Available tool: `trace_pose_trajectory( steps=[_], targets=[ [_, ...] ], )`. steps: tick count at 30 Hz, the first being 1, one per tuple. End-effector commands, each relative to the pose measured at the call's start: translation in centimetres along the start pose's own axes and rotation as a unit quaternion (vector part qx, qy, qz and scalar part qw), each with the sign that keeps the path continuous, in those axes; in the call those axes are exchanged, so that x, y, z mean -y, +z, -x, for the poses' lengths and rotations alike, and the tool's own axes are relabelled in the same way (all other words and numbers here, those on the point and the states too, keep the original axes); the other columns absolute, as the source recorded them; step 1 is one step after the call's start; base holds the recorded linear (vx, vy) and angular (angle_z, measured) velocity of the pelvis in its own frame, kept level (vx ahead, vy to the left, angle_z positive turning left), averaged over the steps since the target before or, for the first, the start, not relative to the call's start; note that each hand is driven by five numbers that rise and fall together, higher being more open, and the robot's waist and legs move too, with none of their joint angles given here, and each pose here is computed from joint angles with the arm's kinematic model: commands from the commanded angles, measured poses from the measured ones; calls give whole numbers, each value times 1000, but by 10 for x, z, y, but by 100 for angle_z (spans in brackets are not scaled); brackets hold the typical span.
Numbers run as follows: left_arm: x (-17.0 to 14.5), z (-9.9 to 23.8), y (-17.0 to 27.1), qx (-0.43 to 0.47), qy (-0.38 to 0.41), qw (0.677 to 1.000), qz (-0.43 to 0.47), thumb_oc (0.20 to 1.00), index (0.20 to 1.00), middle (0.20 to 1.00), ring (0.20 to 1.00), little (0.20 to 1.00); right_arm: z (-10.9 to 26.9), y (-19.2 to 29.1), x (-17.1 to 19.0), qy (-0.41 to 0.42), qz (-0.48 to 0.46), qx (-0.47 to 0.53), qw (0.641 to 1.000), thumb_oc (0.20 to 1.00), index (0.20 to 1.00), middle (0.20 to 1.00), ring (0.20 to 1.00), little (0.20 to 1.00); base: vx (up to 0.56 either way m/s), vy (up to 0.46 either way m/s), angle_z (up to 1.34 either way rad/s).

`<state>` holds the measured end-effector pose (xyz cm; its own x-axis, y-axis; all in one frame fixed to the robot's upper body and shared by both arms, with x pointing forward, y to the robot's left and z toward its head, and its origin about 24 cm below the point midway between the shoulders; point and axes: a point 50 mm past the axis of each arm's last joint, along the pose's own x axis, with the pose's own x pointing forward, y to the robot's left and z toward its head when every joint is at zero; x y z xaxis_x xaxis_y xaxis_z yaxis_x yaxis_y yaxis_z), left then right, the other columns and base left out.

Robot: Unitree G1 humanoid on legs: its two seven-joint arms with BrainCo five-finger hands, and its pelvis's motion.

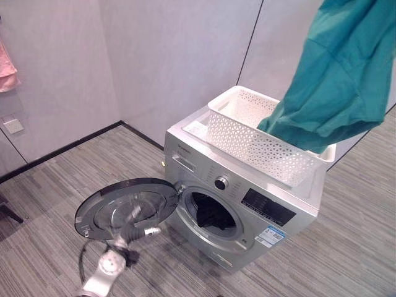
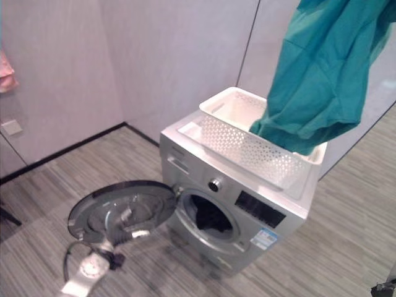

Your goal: Grab the laundry basket,head to the washer,open it,put in the laundry and shut it.

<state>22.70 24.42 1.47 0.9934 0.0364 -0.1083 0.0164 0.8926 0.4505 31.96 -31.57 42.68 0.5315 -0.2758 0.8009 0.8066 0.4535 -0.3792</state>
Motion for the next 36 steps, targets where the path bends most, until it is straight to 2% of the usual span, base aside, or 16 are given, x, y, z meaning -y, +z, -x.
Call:
trace_pose_trajectory(
  steps=[1,4,5,8,10,13,16,17,20,23,36],
  targets=[
    [-49,-6,71,166,86,982,-36,1000,1000,1000,1000,1000,-20,16,29,-39,15,-5,999,200,200,200,200,200,0,0,0],
    [-55,-1,84,189,92,977,-38,1000,1000,1000,1000,1000,-20,15,25,-31,15,-9,999,200,200,200,200,200,1,-3,1],
    [-66,5,108,238,100,965,-40,1000,1000,1000,1000,1000,-18,13,15,-15,15,-18,1000,200,200,200,200,200,0,0,0],
    [-72,7,130,279,92,956,-12,1000,1000,1000,1000,1000,-16,10,-2,9,7,-33,999,200,200,200,200,200,0,0,0],
    [-68,-7,147,294,41,954,50,1000,1000,1000,1000,1000,-13,17,-24,37,-15,-37,999,200,200,200,200,200,0,0,0],
    [-61,-23,160,296,3,953,58,1000,1000,1000,1000,1000,-12,22,-37,53,-29,-45,997,200,200,200,200,200,0,0,0],
    [-32,-54,184,295,-62,949,96,1000,1000,1000,1000,1000,-11,39,-59,78,-50,-44,995,200,200,200,200,200,0,0,0],
    [-17,-69,204,306,-82,944,97,1000,1000,1000,1000,1000,-11,45,-65,85,-56,-41,994,200,200,200,200,200,0,0,0],
    [19,-86,244,330,-132,931,81,1000,1000,1000,1000,1000,-7,54,-78,98,-69,-40,992,200,200,200,200,200,0,0,0],
    [47,-90,264,333,-177,922,84,1000,1000,1000,1000,1000,-4,64,-90,106,-94,-35,989,200,200,200,200,200,-3,-3,-7],
    [104,-97,309,325,-254,910,39,1000,1000,1000,1000,1000,5,95,-114,142,-131,-7,981,200,200,200,200,200,0,0,0]
  ],
)
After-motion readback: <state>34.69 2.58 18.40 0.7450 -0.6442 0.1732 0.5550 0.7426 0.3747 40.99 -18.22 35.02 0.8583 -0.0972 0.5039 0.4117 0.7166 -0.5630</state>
